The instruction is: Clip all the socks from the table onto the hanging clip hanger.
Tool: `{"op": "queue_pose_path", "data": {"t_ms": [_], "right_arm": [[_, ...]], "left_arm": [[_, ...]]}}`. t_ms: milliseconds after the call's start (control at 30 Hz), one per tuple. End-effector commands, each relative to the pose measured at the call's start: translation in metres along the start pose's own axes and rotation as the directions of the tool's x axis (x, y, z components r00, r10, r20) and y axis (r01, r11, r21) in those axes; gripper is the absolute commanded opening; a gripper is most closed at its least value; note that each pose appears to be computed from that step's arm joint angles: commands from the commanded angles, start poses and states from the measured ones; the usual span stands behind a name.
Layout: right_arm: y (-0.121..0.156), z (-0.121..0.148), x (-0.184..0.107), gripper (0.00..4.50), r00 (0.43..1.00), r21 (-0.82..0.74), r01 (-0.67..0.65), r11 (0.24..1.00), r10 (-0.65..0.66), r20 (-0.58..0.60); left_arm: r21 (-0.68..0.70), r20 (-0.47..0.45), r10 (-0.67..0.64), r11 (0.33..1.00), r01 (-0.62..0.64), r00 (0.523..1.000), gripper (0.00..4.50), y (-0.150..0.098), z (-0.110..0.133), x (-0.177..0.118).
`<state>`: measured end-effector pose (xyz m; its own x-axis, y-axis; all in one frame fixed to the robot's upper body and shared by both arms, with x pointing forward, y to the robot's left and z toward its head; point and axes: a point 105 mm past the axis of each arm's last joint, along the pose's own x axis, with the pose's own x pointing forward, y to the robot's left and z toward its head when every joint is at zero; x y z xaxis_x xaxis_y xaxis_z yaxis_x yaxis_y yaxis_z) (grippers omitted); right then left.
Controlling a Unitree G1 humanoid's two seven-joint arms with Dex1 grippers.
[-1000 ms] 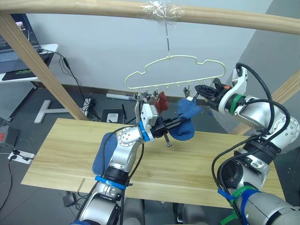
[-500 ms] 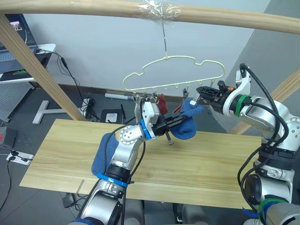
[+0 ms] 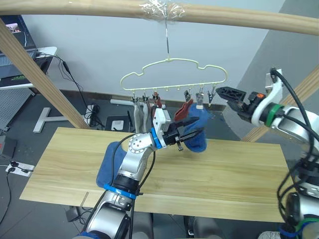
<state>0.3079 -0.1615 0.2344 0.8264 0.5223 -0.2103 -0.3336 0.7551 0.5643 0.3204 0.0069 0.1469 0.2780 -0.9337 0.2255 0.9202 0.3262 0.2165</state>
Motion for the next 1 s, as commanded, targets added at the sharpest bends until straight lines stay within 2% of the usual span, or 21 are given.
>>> {"op": "queue_pose_path", "data": {"t_ms": [33,133,233,333,400,500,567,600,667,833,1000], "right_arm": [[0.009,-0.010,-0.008,4.50,1.000,-0.230,0.018,0.973,-0.018,0.001],[-0.002,-0.020,-0.007,4.50,0.990,-0.395,0.137,0.909,-0.118,0.073],[-0.005,-0.025,-0.005,4.50,0.973,-0.493,0.219,0.842,-0.151,0.173],[-0.006,-0.028,-0.001,3.89,0.939,-0.460,0.304,0.834,-0.180,0.294],[-0.004,-0.031,0.003,3.22,0.924,-0.471,0.336,0.815,-0.189,0.332],[0.001,-0.034,0.009,3.22,0.905,-0.497,0.371,0.784,-0.186,0.382],[-0.003,-0.032,0.014,2.95,0.875,-0.432,0.414,0.801,-0.221,0.430],[-0.002,-0.030,0.017,2.74,0.866,-0.421,0.427,0.800,-0.227,0.446],[0.001,-0.028,0.023,2.06,0.857,-0.426,0.437,0.792,-0.223,0.464],[0.006,-0.022,0.035,2.06,0.836,-0.424,0.457,0.782,-0.214,0.505],[0.007,-0.019,0.048,2.06,0.827,-0.419,0.459,0.783,-0.204,0.524]], "left_arm": [[-0.072,-0.032,0.019,0.997,-0.021,0.999,3.33,0.002,-0.003,-0.009],[-0.122,-0.105,0.049,0.991,-0.061,0.993,4.22,0.010,-0.007,-0.030],[-0.102,-0.146,0.062,0.992,-0.077,0.987,4.22,0.016,-0.001,-0.047],[-0.067,-0.171,0.068,0.995,-0.081,0.983,4.25,0.022,0.012,-0.065],[-0.049,-0.179,0.070,0.996,-0.080,0.981,4.25,0.025,0.019,-0.072],[-0.017,-0.180,0.075,0.997,-0.079,0.981,4.25,0.030,0.032,-0.076],[-0.010,-0.176,0.087,0.996,-0.090,0.981,4.25,0.034,0.038,-0.076],[-0.009,-0.174,0.090,0.996,-0.094,0.980,4.25,0.035,0.040,-0.077],[-0.008,-0.169,0.094,0.995,-0.096,0.981,4.25,0.034,0.041,-0.077],[0.003,-0.144,0.066,0.998,-0.066,0.987,4.25,0.024,0.050,-0.074],[0.018,-0.128,0.069,0.998,-0.067,0.989,4.25,0.025,0.055,-0.075]]}}
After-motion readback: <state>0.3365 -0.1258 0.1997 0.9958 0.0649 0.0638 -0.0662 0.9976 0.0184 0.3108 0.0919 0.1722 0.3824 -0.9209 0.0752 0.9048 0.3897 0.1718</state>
